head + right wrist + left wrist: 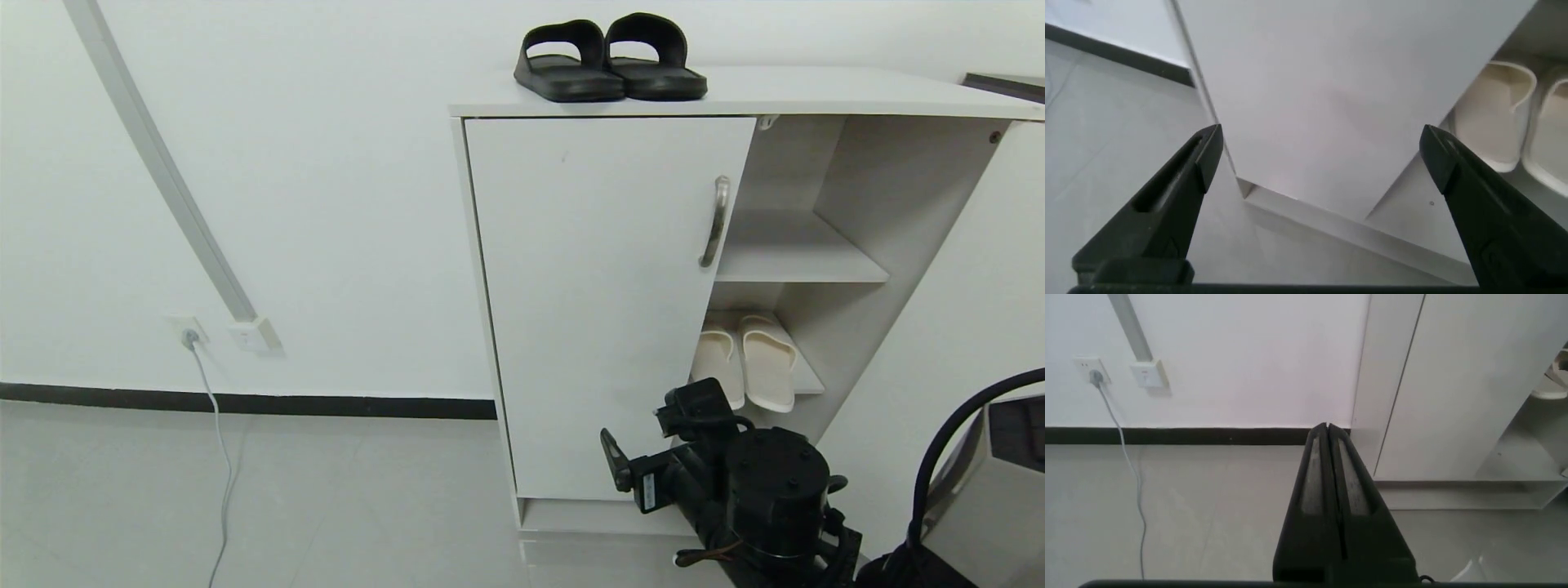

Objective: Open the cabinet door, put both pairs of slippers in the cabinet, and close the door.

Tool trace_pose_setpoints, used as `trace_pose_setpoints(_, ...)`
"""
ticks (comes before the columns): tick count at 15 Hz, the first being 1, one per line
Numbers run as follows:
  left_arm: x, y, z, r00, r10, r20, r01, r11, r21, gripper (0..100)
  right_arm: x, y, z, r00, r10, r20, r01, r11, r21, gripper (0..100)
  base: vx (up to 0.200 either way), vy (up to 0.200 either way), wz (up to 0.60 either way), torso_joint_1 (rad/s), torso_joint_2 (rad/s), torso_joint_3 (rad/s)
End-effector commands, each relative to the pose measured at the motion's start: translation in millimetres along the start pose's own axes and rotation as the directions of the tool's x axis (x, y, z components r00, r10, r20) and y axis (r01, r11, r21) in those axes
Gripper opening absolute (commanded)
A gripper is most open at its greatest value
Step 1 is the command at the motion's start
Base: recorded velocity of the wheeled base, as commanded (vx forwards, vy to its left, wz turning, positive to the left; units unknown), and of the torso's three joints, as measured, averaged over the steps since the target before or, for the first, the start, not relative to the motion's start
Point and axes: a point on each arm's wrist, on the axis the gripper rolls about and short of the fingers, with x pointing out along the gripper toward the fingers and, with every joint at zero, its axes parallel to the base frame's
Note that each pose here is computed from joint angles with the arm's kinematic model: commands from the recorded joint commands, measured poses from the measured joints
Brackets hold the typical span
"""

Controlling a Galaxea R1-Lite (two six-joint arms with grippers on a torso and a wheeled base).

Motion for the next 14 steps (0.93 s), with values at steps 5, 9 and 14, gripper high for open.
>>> trace_pose_setpoints(5,0.1,0.0,0.2,1.0,0.002,0.0,-0.002,1.0,-0.001,0,0.4,1.2,-0.3,1.0,0.003,0.005,-0.003,1.0,0.002,100,0.0,0.0,0.0,0.0,0.0,0.0)
trace_pose_setpoints(9,0.1,0.0,0.0,1.0,0.0,-0.002,0.0,1.0,-0.001,0,2.9,2.7,4.9,0.999,-0.005,0.04,0.004,1.0,0.024,100,0.0,0.0,0.0,0.0,0.0,0.0)
trace_pose_setpoints(14,0.1,0.0,0.0,1.0,0.0,-0.002,0.0,1.0,-0.001,0,7.2,3.6,7.7,0.995,-0.012,0.098,0.009,0.999,0.031,100,0.0,0.0,0.0,0.006,-0.11,-0.114)
